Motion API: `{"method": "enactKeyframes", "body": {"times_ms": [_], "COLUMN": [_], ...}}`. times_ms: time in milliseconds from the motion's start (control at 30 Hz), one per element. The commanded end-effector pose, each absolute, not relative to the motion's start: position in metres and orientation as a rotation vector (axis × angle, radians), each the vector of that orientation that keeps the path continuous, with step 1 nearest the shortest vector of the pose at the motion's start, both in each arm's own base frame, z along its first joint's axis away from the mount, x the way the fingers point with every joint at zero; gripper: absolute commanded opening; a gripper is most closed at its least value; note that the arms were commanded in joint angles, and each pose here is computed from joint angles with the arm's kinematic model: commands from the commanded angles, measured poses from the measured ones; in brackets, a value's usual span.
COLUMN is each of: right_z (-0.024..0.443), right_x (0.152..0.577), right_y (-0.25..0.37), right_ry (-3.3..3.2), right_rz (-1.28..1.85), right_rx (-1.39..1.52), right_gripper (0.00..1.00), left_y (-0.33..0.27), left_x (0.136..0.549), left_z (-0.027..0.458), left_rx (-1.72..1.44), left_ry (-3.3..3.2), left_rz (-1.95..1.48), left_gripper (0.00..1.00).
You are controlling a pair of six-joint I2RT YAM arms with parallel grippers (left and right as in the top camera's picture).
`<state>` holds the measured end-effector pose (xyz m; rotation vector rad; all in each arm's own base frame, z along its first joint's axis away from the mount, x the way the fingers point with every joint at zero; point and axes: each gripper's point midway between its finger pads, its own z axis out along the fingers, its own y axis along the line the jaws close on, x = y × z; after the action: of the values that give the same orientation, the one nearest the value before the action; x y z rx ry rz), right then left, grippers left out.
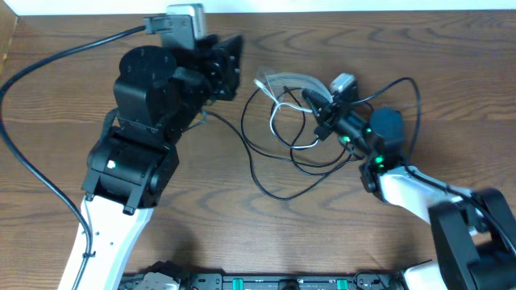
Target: Untangle cables
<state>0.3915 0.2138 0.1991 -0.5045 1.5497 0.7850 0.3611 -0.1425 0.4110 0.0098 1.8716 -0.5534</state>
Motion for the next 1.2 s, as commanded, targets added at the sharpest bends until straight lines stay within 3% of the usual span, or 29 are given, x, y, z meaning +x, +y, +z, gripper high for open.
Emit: {"method": "enactKeyframes", "body": {"times_ms": [0,333,600,933,1000,1100,1167], "right_z": [0.242,0.377,0.480,0.526,0.529,0.529,0.528], "right_x": [0.389,0.389,0.379,0.368,0.365,0.361,0.358], "right_y": [0.198,0.110,0.097,0.099,0.103,0.109,0.115], "right_ry": [1.460,1.152,0.947,0.889,0.888,0.899,0.907], "right_rz": [0.799,0.591,0.610,0.733,0.765,0.825,0.862], "right_rx": [-0.438,-0.223,-0.210,-0.185,-0.201,-0.224,-0.249], "right_gripper": [0.01,0.01,0.01,0.01,0.01,0.01,0.01], "left_y": [-0.094,-0.095,-0.113,-0.161,-0.186,-0.238,-0.249], "left_x": [0.374,0.375,0.383,0.411,0.413,0.403,0.399], "left_z": [0.390,0.315,0.279,0.233,0.228,0.230,0.229], "left_rx": [-0.158,-0.143,-0.106,0.016,0.155,0.573,0.727], "left_ry": [1.932,2.209,2.322,2.414,2.404,2.258,2.177], "left_rz": [-0.290,-0.206,-0.273,-0.490,-0.627,-0.930,-0.980], "left_gripper": [0.51,0.51,0.51,0.51,0.59,0.81,0.89]}}
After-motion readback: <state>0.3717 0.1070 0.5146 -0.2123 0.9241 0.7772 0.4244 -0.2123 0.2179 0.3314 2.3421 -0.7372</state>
